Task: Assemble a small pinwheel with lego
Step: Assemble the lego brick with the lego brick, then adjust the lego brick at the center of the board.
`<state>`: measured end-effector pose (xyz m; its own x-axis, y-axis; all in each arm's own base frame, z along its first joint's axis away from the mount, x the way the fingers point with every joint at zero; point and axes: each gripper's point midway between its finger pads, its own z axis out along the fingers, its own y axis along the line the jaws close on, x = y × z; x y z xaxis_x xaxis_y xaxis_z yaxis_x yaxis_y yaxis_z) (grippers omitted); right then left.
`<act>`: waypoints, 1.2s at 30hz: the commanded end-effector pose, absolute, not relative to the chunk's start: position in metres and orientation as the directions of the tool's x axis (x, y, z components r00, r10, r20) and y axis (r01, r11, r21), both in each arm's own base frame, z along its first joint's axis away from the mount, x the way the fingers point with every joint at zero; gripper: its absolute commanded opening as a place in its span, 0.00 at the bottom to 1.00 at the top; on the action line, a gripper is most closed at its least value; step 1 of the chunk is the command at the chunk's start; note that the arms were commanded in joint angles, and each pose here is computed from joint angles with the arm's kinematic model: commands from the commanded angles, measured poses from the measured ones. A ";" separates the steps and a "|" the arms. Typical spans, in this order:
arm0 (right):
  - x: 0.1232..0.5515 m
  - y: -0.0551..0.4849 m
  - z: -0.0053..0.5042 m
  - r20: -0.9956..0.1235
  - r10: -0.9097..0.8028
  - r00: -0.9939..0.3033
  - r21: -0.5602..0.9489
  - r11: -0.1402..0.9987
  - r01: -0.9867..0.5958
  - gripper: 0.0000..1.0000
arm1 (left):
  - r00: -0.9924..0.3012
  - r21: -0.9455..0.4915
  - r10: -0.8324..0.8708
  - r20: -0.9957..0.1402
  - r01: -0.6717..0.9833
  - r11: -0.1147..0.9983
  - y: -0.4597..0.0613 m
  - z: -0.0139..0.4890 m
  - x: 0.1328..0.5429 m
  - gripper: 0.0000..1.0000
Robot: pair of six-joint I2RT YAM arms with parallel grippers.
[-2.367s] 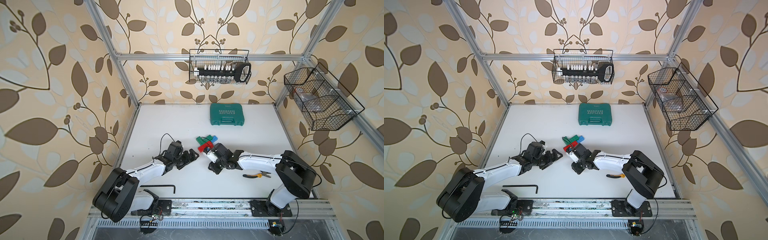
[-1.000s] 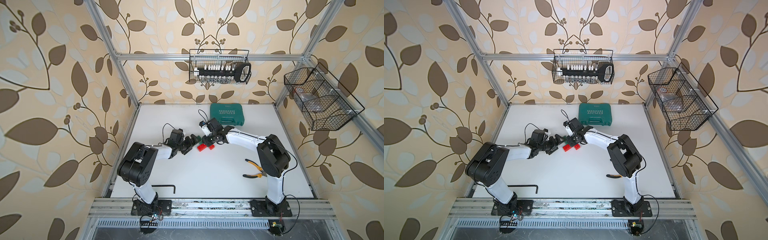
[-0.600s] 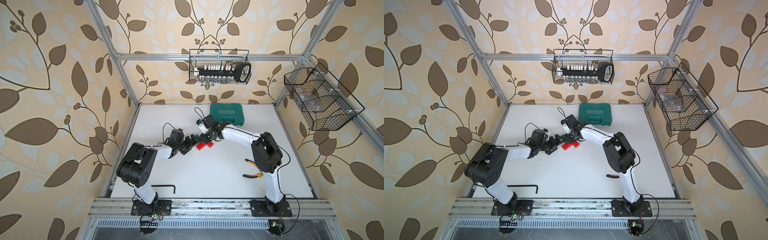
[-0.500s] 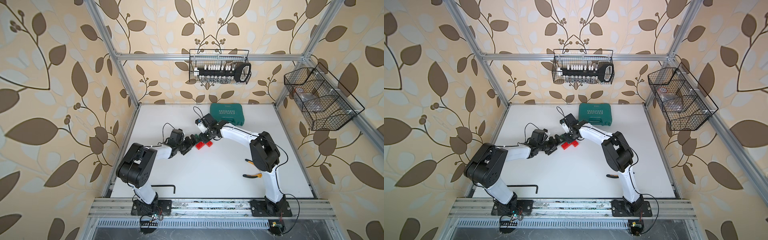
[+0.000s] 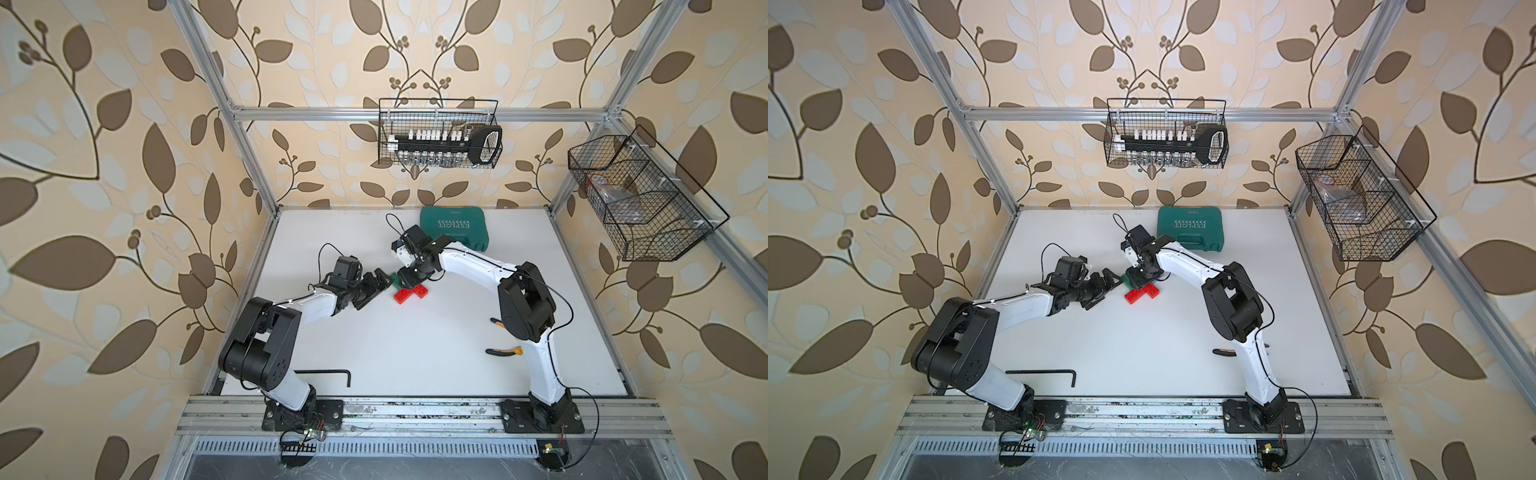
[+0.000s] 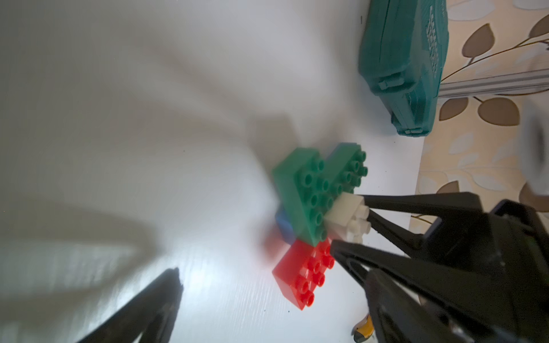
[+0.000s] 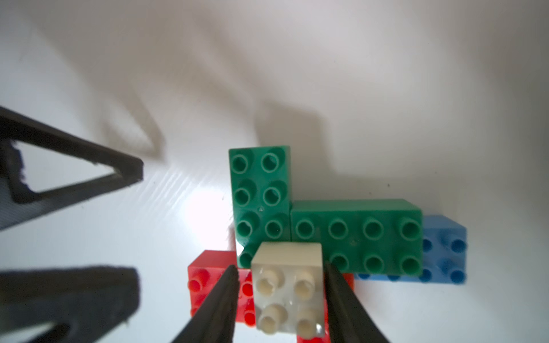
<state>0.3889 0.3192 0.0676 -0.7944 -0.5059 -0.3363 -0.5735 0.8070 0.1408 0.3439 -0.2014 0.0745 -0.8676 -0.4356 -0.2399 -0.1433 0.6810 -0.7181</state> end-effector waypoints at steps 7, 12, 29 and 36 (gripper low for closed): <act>0.402 0.309 0.103 -0.428 -0.430 -0.795 0.228 0.800 -0.556 0.56 | -0.840 -0.681 -0.413 -0.352 -0.074 0.729 -0.190 0.098 0.351 0.99; 0.441 0.303 0.097 -0.482 -0.363 -0.798 0.293 0.791 -0.537 0.52 | -0.839 -0.676 -0.399 -0.369 -0.053 0.735 -0.190 0.100 0.352 0.99; 0.461 0.282 0.040 -0.400 -0.327 -0.856 0.345 0.812 -0.471 0.36 | -0.853 -0.694 -0.377 -0.360 -0.025 0.720 -0.197 0.104 0.351 0.99; 0.394 0.249 0.032 -0.345 -0.278 -0.897 0.357 0.844 -0.399 0.35 | -0.852 -0.698 -0.384 -0.355 -0.032 0.715 -0.196 0.105 0.348 0.99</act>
